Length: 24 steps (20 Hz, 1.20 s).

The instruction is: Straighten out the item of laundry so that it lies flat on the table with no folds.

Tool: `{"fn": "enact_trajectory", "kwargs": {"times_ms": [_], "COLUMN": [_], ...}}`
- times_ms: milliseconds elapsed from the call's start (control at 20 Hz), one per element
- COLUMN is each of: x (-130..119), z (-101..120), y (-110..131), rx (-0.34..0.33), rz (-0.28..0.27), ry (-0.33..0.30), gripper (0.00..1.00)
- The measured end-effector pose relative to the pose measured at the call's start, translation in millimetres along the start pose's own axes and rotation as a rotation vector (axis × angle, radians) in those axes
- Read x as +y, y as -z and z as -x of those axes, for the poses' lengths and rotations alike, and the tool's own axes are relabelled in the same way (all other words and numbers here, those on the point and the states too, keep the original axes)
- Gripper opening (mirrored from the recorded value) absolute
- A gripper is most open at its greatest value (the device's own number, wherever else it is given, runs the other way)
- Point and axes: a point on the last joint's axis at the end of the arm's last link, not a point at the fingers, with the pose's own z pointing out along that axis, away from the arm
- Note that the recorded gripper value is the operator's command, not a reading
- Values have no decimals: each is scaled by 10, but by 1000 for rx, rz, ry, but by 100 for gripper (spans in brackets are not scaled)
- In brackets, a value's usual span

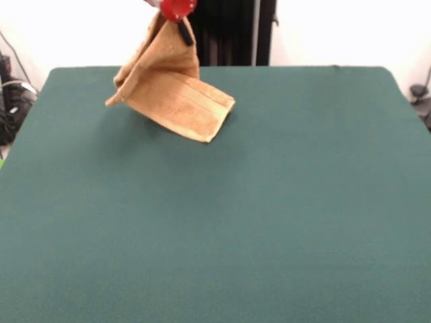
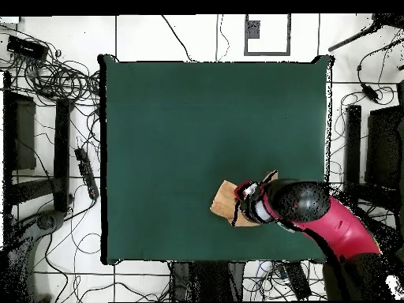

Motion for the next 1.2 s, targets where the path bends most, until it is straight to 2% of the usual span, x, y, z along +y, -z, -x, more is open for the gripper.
{"fn": "enact_trajectory", "kwargs": {"times_ms": [100,200,400,850,1200], "x": [22,44,107,332,507], "z": [9,-17,-96,-302,-424], "y": [-38,-55,-71,-68,118], "rx": [-6,7,39,66,52], "rz": [45,64,85,107,128], "ry": [1,7,30,93,131], "gripper": [0,0,0,0,0]}}
